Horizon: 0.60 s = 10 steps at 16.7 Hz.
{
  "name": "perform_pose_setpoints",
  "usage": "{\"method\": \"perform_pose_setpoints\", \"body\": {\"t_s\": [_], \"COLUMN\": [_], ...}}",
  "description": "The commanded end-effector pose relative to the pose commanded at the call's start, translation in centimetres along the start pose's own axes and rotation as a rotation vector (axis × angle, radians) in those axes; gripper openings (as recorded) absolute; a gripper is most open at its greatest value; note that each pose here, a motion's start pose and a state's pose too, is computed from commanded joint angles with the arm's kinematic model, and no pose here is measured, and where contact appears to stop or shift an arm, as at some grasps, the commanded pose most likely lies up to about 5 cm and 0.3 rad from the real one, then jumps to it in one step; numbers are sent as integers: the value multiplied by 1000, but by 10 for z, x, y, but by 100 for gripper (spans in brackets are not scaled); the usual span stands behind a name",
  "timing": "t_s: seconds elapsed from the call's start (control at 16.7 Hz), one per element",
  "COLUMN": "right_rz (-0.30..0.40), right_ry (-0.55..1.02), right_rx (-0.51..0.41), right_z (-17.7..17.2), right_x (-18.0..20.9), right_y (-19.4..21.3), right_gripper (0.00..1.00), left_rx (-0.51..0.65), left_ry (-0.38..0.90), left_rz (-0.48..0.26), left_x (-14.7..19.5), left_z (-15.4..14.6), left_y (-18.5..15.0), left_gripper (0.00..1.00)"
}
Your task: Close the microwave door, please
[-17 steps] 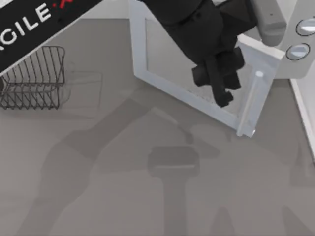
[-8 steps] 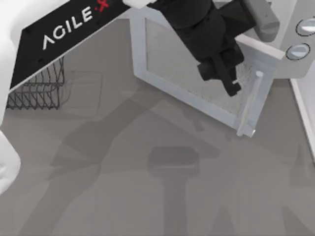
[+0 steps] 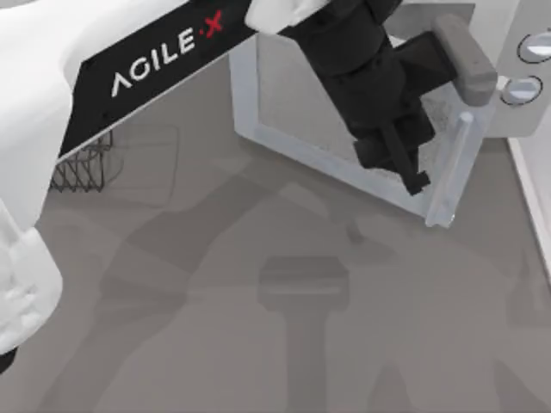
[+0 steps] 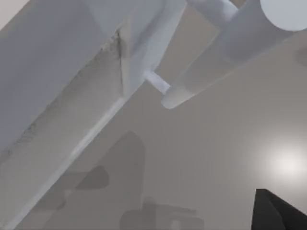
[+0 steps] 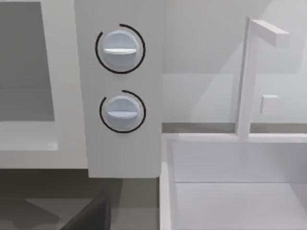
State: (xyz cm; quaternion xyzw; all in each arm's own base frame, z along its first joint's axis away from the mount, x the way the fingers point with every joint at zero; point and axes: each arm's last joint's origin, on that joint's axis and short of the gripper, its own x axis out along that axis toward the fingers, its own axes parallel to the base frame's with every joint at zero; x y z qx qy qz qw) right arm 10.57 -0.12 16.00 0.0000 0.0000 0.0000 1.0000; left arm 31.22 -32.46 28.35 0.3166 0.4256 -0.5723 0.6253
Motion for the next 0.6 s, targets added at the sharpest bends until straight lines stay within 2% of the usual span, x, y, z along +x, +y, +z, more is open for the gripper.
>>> {"method": "perform_pose_setpoints", "body": {"t_s": [0.12, 0.24, 0.48, 0.6], "right_rz": [0, 0, 0, 0], "right_ry": [0, 0, 0, 0], "right_rx": [0, 0, 0, 0], "right_z": [0, 0, 0, 0], "right_x": [0, 0, 0, 0], "right_y": [0, 0, 0, 0], "right_gripper": [100, 100, 100, 100], "left_rx": [-16, -21, 11, 16], "left_ry": [33, 36, -58, -75], "left_rz": [-28, -26, 66, 83], "left_x": [12, 14, -14, -19], "left_z": [0, 3, 15, 17], "left_y": [-1, 0, 2, 2], "left_gripper": [0, 0, 0, 0]}}
